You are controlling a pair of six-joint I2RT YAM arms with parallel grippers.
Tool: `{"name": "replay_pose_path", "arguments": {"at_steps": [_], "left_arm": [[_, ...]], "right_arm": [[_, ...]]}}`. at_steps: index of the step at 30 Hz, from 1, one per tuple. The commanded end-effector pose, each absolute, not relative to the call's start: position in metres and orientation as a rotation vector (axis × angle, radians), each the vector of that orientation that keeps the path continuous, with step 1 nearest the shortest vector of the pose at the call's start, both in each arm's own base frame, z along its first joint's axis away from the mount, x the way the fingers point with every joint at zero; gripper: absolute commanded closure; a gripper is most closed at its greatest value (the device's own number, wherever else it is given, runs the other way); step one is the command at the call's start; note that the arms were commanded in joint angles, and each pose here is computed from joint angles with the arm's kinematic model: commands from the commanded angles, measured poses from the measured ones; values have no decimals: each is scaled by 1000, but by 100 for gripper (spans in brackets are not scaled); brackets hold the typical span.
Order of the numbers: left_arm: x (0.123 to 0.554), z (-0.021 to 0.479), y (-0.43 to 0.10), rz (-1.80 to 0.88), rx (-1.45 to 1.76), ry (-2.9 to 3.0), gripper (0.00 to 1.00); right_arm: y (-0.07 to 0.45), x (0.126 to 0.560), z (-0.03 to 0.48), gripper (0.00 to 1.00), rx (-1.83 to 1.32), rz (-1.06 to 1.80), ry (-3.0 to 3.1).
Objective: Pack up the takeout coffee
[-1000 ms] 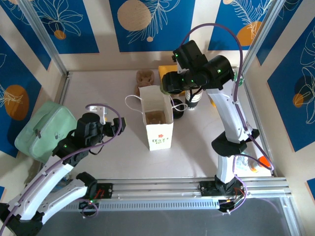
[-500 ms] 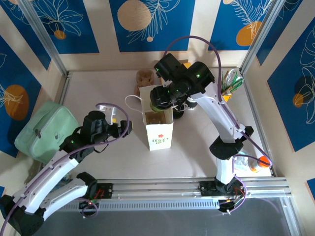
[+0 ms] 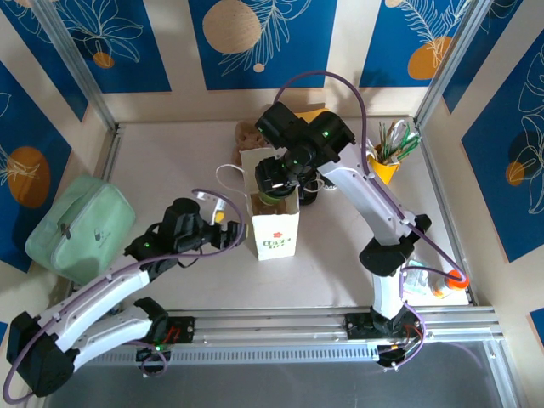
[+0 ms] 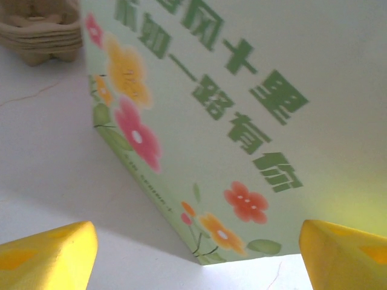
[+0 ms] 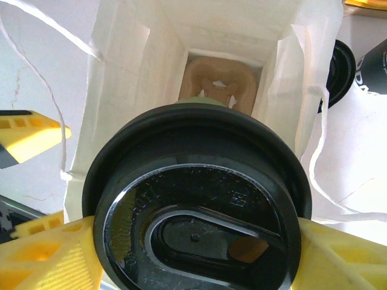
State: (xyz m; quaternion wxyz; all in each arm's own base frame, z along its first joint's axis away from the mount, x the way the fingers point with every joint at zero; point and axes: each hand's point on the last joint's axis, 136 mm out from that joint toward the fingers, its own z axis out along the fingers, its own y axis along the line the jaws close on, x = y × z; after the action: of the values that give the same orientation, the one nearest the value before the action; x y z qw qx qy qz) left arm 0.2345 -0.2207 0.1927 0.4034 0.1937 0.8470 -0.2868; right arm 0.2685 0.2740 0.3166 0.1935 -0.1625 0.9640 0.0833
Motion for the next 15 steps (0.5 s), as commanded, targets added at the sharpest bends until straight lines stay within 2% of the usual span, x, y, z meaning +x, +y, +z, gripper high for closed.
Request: {"name": "replay_pose_path", "arguments": {"at_steps": [1, 15], "left_arm": [[233, 190, -240, -736, 579, 2101, 14], [222, 175, -269, -726, 689, 2059, 17]], "right_arm": [[266, 260, 305, 28, -483, 153, 2767], [265, 253, 291, 28, -544, 95, 2822]]}}
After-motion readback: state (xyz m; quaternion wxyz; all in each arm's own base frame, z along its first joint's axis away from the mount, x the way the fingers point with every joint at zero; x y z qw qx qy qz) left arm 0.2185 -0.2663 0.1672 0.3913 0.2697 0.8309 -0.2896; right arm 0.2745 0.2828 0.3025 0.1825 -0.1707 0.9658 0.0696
